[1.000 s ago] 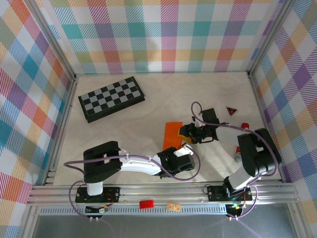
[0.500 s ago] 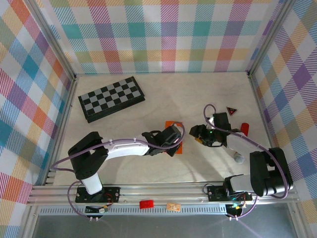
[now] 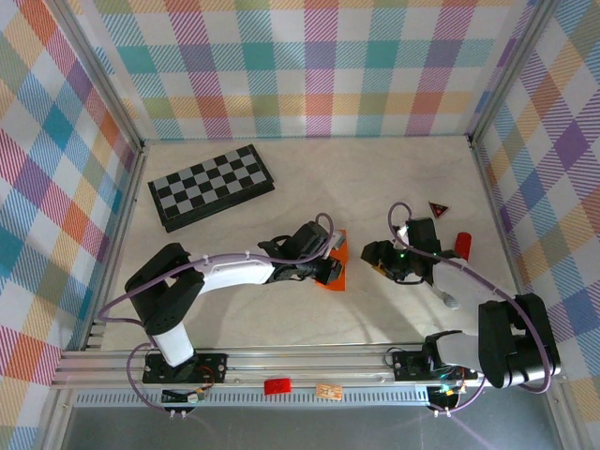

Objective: Fold a paper plane with a square sheet of paper (pick it up from the middle)

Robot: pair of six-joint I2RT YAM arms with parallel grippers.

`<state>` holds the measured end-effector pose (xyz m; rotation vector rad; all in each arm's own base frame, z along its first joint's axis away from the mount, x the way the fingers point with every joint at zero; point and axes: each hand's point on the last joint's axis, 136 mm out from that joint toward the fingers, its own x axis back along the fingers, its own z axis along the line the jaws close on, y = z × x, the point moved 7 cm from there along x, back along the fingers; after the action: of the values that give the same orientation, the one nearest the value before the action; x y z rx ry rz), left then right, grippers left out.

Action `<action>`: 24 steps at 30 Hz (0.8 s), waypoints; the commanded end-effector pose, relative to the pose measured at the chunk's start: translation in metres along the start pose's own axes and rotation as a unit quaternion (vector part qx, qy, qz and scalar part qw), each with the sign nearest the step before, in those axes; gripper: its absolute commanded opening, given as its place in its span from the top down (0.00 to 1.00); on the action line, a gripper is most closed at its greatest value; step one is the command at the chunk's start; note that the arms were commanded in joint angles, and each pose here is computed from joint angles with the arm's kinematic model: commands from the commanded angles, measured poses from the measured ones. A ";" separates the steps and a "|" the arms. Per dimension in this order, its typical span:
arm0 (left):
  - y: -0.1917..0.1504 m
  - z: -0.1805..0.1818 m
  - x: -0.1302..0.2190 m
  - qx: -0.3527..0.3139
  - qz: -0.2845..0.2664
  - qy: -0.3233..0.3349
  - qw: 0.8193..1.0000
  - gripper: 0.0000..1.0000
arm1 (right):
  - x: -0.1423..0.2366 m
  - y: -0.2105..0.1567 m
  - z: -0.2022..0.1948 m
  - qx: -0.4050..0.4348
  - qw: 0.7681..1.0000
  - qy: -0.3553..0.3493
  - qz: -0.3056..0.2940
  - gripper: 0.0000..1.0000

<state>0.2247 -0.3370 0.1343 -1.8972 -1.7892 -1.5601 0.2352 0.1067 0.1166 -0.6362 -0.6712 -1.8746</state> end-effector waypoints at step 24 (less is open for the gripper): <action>-0.004 0.017 -0.001 -0.003 0.035 0.059 0.998 0.94 | -0.040 -0.030 0.017 0.002 0.989 0.102 0.108 0.94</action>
<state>0.2248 -0.3261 0.1201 -1.8296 -1.6733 -1.5816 0.2161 0.1460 0.0873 -0.5685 -0.4711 -1.6973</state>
